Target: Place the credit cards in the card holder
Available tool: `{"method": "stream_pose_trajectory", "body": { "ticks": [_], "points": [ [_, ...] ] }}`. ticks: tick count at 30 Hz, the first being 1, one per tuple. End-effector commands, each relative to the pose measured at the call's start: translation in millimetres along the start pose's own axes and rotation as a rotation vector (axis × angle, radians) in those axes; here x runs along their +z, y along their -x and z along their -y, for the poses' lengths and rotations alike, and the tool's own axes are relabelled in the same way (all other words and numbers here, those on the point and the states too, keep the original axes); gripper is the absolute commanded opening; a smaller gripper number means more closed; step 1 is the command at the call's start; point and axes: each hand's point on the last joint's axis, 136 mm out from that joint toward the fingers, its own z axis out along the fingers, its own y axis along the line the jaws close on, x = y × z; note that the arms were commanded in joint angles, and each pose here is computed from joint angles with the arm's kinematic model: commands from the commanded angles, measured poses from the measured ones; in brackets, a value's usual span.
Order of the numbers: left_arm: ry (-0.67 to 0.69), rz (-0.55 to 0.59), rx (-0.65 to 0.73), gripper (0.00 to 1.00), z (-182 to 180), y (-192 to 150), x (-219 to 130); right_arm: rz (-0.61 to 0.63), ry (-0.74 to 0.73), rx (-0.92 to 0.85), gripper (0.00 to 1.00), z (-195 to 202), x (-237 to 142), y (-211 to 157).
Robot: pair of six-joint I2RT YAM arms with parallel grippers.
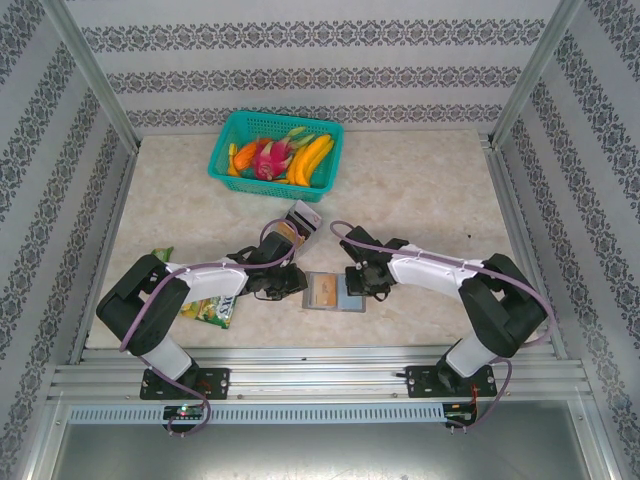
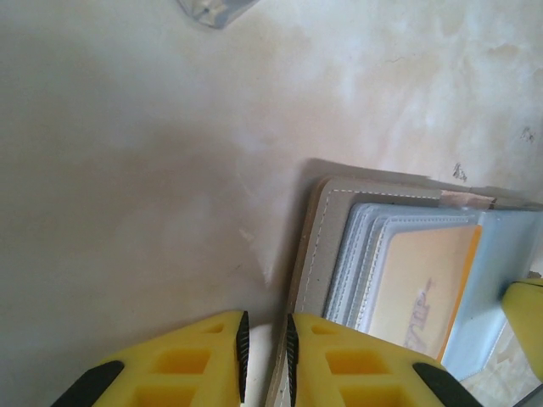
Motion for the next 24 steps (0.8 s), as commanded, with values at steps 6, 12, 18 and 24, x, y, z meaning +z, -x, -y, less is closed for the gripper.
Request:
{"method": "stream_pose_trajectory", "body": {
  "ticks": [6, 12, 18, 24],
  "points": [
    [-0.008, -0.011, 0.034, 0.23, 4.8, -6.3, 0.0, 0.092, 0.188, -0.038, 0.12, -41.2, -29.9, 12.1],
    [-0.014, -0.019, 0.034, 0.23, 8.2, -5.7, 1.3, 0.028, 0.274, 0.010, 0.02, -60.8, -11.6, 6.8],
    [-0.004, -0.023, 0.038, 0.23, 6.1, -6.5, 1.4, 0.005, 0.131, -0.030, 0.00, -48.1, 1.6, 3.2],
    [-0.011, -0.022, 0.036, 0.23, 7.0, -6.4, 1.7, -0.040, 0.169, -0.058, 0.00, -62.5, 15.7, -3.3]
  ]
}}
